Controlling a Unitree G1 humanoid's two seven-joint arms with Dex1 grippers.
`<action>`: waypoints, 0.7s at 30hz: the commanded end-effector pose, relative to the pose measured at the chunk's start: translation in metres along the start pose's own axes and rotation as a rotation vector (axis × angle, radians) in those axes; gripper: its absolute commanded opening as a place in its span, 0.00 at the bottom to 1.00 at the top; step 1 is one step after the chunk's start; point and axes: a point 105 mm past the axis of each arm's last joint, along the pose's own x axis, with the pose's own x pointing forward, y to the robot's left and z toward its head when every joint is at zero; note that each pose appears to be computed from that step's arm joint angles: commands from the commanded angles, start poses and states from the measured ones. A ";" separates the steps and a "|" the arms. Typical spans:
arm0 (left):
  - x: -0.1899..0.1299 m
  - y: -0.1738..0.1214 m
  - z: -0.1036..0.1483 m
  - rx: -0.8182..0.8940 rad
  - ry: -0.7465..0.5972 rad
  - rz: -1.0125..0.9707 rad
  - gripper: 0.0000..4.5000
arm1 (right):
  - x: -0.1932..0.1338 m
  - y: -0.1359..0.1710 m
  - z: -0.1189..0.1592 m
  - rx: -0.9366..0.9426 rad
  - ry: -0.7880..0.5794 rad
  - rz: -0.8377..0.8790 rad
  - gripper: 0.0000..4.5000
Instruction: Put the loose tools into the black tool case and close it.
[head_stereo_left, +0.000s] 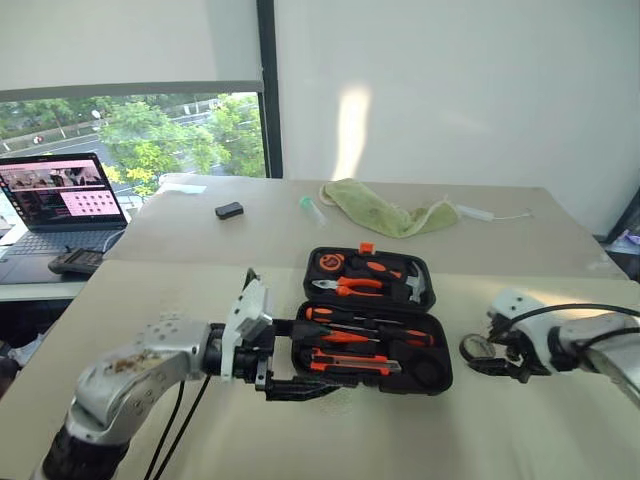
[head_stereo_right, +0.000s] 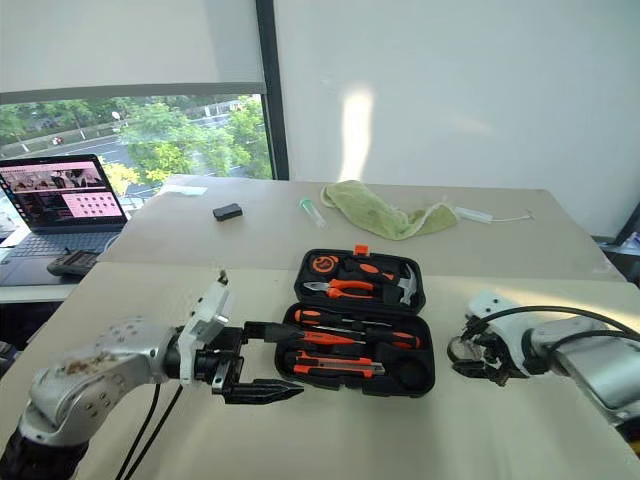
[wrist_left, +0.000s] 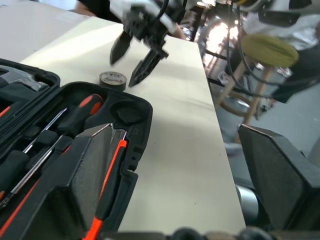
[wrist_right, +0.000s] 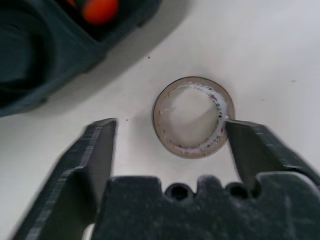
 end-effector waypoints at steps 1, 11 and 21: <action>0.004 -0.011 0.009 0.052 -0.022 0.024 0.96 | 0.001 -0.006 0.005 -0.044 -0.003 0.003 0.51; 0.000 -0.003 0.006 0.047 -0.017 0.118 0.96 | -0.047 0.025 0.051 -0.139 -0.169 0.140 0.01; -0.010 0.014 0.005 0.047 0.000 0.138 0.96 | -0.011 0.087 0.060 -0.212 -0.108 0.282 0.01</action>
